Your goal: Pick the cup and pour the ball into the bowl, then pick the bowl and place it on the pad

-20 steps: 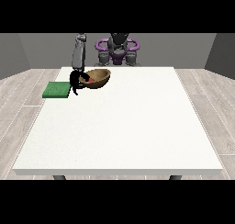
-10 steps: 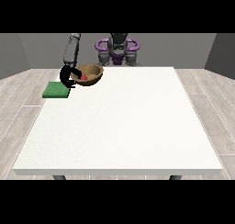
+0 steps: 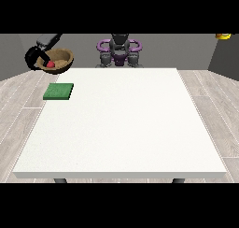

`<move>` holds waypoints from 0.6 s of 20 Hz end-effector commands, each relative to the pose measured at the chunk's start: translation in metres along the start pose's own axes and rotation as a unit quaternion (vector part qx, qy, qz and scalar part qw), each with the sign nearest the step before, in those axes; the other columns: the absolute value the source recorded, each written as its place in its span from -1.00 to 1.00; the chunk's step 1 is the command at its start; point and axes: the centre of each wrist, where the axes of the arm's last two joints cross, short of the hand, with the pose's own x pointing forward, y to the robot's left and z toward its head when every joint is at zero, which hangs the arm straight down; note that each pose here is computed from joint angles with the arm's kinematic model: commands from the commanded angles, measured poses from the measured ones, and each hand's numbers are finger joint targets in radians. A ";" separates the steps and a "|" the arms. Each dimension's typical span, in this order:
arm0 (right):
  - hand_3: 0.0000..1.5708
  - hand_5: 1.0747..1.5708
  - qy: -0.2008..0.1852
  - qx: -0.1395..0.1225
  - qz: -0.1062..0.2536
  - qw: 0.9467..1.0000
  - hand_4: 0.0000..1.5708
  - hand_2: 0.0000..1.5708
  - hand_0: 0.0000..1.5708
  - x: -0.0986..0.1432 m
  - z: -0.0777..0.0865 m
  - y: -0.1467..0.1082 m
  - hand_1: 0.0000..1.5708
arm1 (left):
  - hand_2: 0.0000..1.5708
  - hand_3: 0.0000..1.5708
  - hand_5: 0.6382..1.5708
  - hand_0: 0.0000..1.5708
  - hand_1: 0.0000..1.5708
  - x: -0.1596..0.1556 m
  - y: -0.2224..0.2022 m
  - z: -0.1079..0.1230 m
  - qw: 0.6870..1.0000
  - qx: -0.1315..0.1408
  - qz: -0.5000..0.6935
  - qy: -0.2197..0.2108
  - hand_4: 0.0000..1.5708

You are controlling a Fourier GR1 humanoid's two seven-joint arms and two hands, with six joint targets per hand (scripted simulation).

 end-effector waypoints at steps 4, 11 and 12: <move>-0.51 0.99 -0.017 -0.003 -0.006 1.000 0.43 1.00 1.00 0.028 -0.014 -0.002 1.00 | -1.00 -1.00 0.96 -1.00 -1.00 -0.002 0.028 0.011 1.000 0.015 -0.002 -0.022 0.54; -0.38 0.98 0.012 -0.001 -0.051 0.999 0.36 1.00 1.00 -0.003 -0.021 0.008 1.00 | -1.00 -1.00 0.96 -1.00 -1.00 -0.006 0.014 0.013 1.000 0.004 -0.011 -0.022 0.54; -0.43 0.99 0.014 -0.021 -0.064 0.998 0.35 1.00 1.00 -0.005 -0.023 0.029 1.00 | -1.00 -1.00 0.96 -1.00 -1.00 -0.005 0.006 0.008 0.999 -0.011 0.000 -0.031 0.54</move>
